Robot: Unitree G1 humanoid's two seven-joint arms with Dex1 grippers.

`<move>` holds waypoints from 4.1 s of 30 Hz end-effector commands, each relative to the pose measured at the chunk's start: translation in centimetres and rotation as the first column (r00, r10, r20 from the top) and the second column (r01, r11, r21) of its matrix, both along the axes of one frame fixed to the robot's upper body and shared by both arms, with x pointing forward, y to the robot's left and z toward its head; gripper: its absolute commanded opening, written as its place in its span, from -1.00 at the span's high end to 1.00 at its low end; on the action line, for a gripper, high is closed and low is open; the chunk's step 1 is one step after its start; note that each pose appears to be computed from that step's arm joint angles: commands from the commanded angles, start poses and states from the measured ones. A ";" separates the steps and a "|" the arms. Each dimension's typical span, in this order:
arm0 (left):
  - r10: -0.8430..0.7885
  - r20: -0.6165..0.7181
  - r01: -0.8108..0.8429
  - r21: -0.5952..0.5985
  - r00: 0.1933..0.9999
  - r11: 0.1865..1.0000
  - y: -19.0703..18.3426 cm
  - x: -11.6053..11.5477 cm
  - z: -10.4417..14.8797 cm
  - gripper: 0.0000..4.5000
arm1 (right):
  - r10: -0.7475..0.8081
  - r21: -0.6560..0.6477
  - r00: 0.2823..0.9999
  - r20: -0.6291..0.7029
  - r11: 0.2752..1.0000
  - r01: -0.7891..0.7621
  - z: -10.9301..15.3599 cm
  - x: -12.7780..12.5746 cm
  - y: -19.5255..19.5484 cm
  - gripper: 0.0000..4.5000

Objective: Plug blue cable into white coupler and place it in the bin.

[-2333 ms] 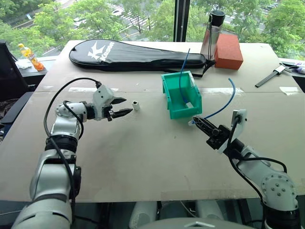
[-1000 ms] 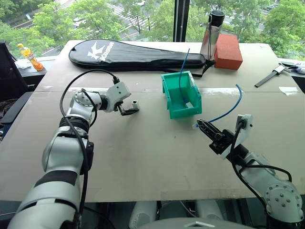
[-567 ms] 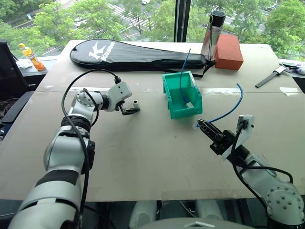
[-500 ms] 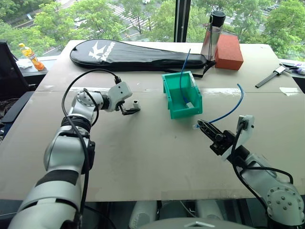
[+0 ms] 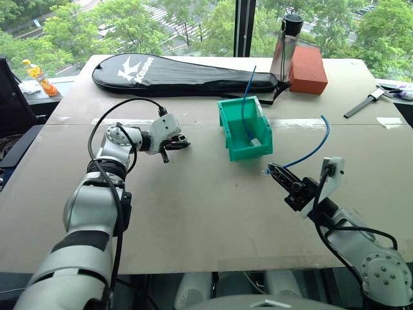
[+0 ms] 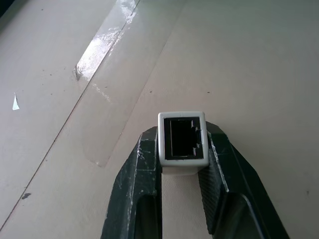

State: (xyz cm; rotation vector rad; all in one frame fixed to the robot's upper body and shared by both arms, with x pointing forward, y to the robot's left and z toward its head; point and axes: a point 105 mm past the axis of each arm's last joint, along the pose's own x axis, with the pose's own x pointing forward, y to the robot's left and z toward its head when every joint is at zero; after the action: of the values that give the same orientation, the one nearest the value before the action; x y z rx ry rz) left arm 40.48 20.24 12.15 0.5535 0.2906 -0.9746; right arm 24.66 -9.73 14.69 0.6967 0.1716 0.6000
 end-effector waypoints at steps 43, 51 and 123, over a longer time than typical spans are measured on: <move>-0.556 -0.027 0.554 0.129 0.831 0.822 -13.9 -6.4 -2.4 0.81 | 0.632 -0.696 0.748 0.200 0.629 -0.346 -0.2 6.0 4.9 1.00; -0.581 -0.035 0.579 0.149 0.813 0.802 -14.0 -6.4 -2.5 0.81 | 0.659 -0.694 0.720 0.217 0.623 -0.361 0.4 6.1 6.0 1.00; -0.420 -0.139 0.386 -0.218 0.897 0.896 -13.3 -7.6 1.9 0.81 | 0.492 -0.675 0.754 0.436 0.733 -0.088 3.5 -0.8 0.4 -0.73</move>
State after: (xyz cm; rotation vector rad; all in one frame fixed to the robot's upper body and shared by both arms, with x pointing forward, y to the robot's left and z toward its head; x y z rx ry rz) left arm 33.05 7.29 11.34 0.4549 0.2904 -1.4584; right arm 24.51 -8.93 16.87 -0.1646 -0.0551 1.0555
